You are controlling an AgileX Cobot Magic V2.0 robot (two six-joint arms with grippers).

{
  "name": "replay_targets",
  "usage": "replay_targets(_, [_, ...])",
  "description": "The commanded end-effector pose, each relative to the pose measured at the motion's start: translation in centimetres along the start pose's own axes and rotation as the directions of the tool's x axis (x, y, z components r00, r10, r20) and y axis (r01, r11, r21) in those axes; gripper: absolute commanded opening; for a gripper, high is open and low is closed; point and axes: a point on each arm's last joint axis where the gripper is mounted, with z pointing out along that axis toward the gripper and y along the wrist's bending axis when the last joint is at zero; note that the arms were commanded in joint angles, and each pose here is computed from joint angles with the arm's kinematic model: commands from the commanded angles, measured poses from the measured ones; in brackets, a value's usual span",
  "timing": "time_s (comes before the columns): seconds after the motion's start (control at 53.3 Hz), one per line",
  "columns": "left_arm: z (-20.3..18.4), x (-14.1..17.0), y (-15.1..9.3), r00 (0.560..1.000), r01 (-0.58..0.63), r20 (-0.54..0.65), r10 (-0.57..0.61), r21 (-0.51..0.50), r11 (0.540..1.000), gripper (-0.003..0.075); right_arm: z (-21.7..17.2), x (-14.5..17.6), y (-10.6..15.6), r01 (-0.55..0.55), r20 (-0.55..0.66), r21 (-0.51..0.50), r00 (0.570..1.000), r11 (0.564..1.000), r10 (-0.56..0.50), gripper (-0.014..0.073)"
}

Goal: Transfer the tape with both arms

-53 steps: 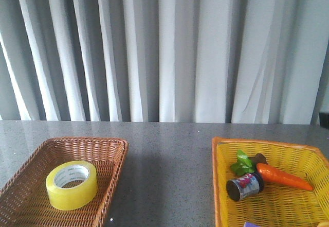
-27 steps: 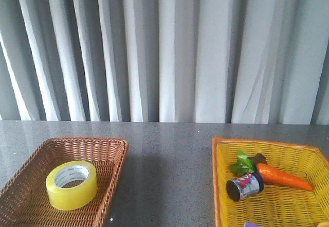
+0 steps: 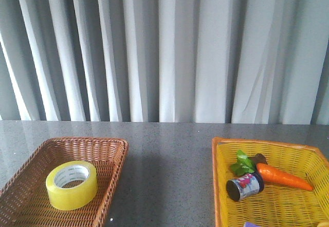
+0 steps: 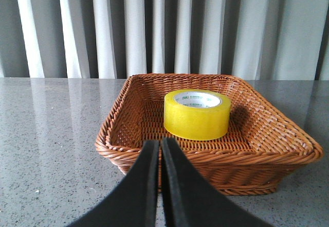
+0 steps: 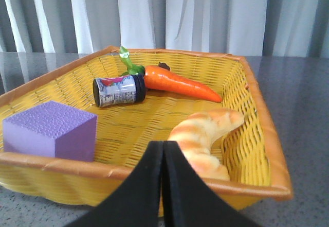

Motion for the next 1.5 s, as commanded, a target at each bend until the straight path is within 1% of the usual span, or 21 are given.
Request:
replay_targets(0.0, [-0.32, -1.82, -0.20, 0.992, 0.019, 0.125, -0.021, 0.020, 1.000, -0.0006, -0.10, -0.37, 0.11, -0.044, 0.092, -0.018, 0.995, 0.999, 0.045, -0.0008])
replay_targets(0.131, [-0.32, -1.82, -0.20, 0.992, 0.019, 0.125, -0.021, 0.020, 1.000, -0.0006, -0.28, -0.12, 0.02, -0.043, 0.073, -0.006, 0.996, 0.999, 0.043, -0.0008])
replay_targets(0.394, [-0.32, -1.82, -0.20, 0.992, 0.019, 0.125, -0.021, 0.020, 1.000, -0.0006, -0.33, -0.17, -0.68, -0.078, 0.090, 0.116, 0.994, 0.990, 0.067, -0.0008])
replay_targets(0.731, [-0.32, -1.82, -0.20, 0.992, 0.019, 0.125, -0.021, 0.020, 1.000, -0.0006, -0.33, -0.18, -0.69, -0.005, 0.082, 0.121, 0.997, 0.993, -0.005, -0.0008])
replay_targets(0.938, [-0.32, -1.82, -0.20, 0.992, 0.019, 0.125, -0.021, 0.020, 1.000, -0.0006, -0.35, -0.38, -0.65, 0.063, 0.096, 0.124, 0.993, 0.990, -0.075, -0.0008])
replay_targets(1.069, [-0.32, -1.82, -0.20, 0.992, 0.019, 0.125, -0.021, 0.020, 1.000, -0.0006, -0.36, -0.57, -0.58, 0.065, 0.117, 0.117, 0.990, 0.991, -0.078, -0.0008])
replay_targets(1.294, [-0.32, -1.82, -0.20, 0.992, 0.019, 0.125, -0.021, 0.020, 1.000, -0.0006, -0.33, -0.54, -0.26, 0.094, 0.115, 0.062, 0.988, 0.994, -0.100, -0.0008])
replay_targets(1.482, [-0.32, -1.82, -0.20, 0.992, 0.019, 0.125, -0.021, 0.020, 1.000, -0.0006, -0.31, -0.53, -0.26, 0.044, 0.117, 0.056, 0.992, 0.997, -0.050, -0.0008])
